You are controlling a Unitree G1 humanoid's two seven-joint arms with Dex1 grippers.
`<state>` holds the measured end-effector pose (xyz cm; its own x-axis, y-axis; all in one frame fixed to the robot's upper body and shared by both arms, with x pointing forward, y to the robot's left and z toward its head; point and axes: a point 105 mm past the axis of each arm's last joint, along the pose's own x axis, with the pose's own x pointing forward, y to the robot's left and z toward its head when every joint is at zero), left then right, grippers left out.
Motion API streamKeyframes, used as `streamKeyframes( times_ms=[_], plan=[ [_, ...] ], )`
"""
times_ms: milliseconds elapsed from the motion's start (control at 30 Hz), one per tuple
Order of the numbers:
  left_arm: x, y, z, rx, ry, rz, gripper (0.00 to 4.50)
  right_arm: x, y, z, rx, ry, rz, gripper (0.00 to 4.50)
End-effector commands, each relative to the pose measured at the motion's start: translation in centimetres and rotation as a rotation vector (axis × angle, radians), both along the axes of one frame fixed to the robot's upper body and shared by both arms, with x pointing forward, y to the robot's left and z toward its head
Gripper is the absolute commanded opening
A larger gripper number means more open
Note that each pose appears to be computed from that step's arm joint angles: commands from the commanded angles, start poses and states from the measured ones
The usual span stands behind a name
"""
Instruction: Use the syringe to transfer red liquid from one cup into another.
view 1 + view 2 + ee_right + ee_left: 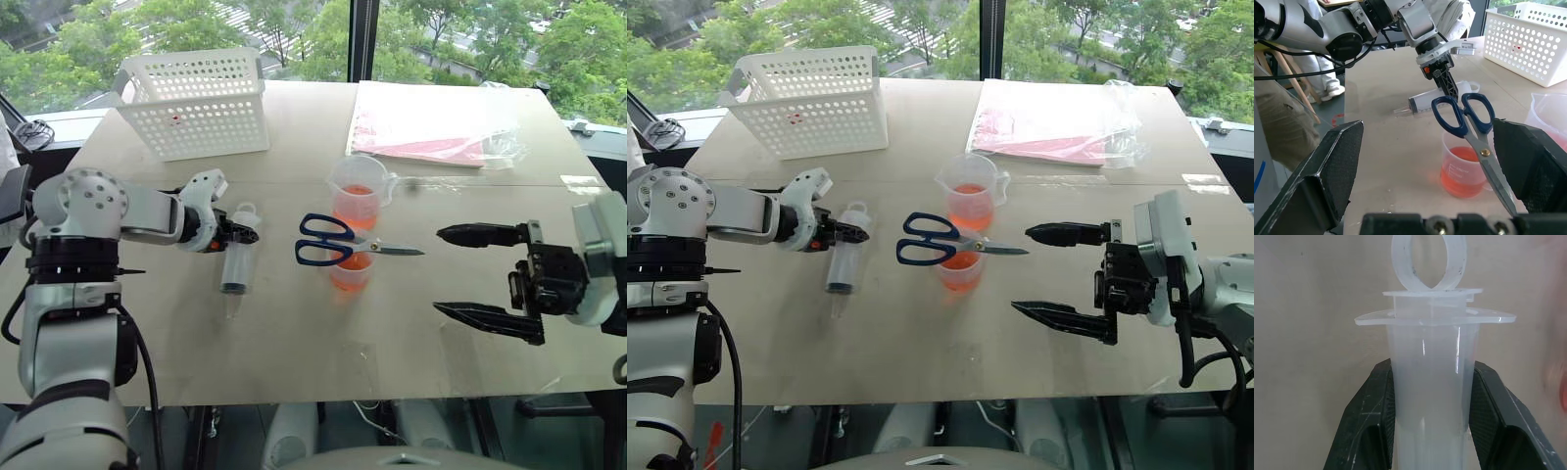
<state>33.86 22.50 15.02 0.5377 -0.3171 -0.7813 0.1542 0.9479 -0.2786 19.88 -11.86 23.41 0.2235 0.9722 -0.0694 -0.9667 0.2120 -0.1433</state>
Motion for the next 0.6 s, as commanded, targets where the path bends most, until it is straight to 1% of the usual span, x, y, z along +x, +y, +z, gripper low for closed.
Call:
streamKeyframes(
  times_ms=[33,67,100,167,200,233,267,300,333,400,433,500,600],
  plan=[
    [-0.2,0.4,0.7,0.015,-0.033,-0.008,1.90,0.0,0.3,0.5,0.002,-0.010,0.010,4.50],
    [-0.3,0.5,0.6,0.023,-0.034,-0.009,2.44,0.1,0.3,0.6,0.001,-0.010,0.010,4.50],
    [-0.2,0.5,1.0,0.013,-0.048,-0.011,2.87,0.1,0.3,0.6,0.000,-0.008,0.010,4.50],
    [-0.2,0.1,3.1,0.019,-0.144,-0.052,3.74,0.0,0.2,0.5,-0.006,-0.003,0.008,4.50],
    [-0.5,-0.5,4.7,0.017,-0.204,-0.113,4.15,0.0,0.1,0.6,-0.007,0.000,0.004,4.50],
    [-0.8,-0.9,5.6,0.018,-0.239,-0.160,4.15,0.0,0.0,0.6,-0.008,0.001,0.001,4.50],
    [-1.3,-1.2,6.6,0.048,-0.294,-0.227,4.15,0.0,0.0,0.6,-0.009,0.003,-0.002,4.50],
    [-1.7,-1.4,7.2,0.073,-0.325,-0.276,4.15,0.0,0.0,0.6,-0.010,0.004,-0.003,4.50],
    [-2.6,-2.1,8.5,0.116,-0.405,-0.402,4.15,-0.1,-0.1,0.6,-0.009,0.006,-0.005,4.50],
    [-4.7,-4.2,9.9,0.113,-0.474,-0.677,4.15,0.0,-0.1,0.5,-0.007,0.009,-0.011,4.50],
    [-5.5,-4.9,10.2,0.113,-0.485,-0.796,4.15,0.0,0.0,0.4,-0.006,0.010,-0.013,4.50],
    [-6.1,-5.6,10.2,0.149,-0.493,-0.980,4.15,0.0,0.0,0.3,-0.004,0.010,-0.018,4.50],
    [-5.2,-6.3,9.7,0.208,-0.493,-1.153,4.15,-0.2,-0.1,0.3,-0.009,0.010,-0.023,4.50]
  ],
)
